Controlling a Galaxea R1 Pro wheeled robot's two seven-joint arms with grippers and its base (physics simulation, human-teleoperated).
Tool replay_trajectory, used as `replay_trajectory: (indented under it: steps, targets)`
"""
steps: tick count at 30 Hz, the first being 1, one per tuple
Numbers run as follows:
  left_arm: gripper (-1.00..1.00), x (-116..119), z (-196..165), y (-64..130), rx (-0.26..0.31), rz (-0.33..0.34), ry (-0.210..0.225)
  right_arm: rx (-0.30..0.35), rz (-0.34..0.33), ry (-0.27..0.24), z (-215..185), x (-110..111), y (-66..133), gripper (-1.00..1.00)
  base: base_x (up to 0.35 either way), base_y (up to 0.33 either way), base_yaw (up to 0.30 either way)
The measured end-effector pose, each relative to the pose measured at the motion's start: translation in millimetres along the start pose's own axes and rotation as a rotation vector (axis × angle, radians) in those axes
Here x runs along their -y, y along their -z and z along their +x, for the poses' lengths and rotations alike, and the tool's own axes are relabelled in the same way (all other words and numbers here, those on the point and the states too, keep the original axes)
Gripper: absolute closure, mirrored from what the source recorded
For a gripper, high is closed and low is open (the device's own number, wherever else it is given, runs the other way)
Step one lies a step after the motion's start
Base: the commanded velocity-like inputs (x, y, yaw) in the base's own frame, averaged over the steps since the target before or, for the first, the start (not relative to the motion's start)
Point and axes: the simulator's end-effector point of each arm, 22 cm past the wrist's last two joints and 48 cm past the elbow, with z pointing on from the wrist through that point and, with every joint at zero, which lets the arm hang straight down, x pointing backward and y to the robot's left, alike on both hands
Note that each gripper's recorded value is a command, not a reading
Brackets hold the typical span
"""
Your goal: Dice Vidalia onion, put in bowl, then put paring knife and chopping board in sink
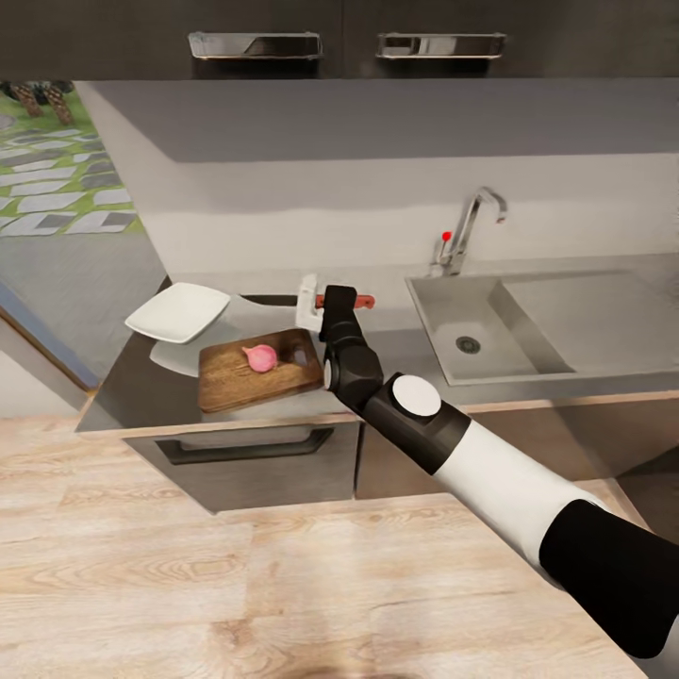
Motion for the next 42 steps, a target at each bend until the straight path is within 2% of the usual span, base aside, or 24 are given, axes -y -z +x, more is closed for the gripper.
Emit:
replay_trajectory:
  steps: [7,11,14,18,26,42]
  targets:
    - [-1.00,-0.3,0.0,0.0,0.000,0.000,0.000,-0.004,-0.018,0.013,-0.7,-9.8,-1.0,1.00,-0.003,-0.010,0.000]
    - [-1.00,-0.3,0.0,0.0,0.000,0.000,0.000,0.028,-0.045,0.092,-16.5,-35.8,4.5,1.00,0.000,0.000,0.000]
    - [-1.00,-0.5,0.0,0.1,0.000,0.000,0.000,0.053,-0.054,0.120,-29.5,-45.3,9.2,1.00,0.000,0.000,0.000]
    - [-1.00,-0.7,-0.1,0.1,0.000,-0.001,0.000,0.059,-0.059,0.121,-33.2,-47.4,10.5,1.00,0.000,0.000,0.000]
    - [-1.00,-0.7,-0.1,0.1,0.000,-0.001,0.000,0.061,-0.087,0.090,-34.2,-53.8,11.4,1.00,0.000,0.000,0.000]
    - [-1.00,-0.7,-0.2,0.1,0.001,-0.001,0.000,0.058,-0.091,0.087,-31.9,-54.6,10.9,1.00,0.000,0.015,0.000]
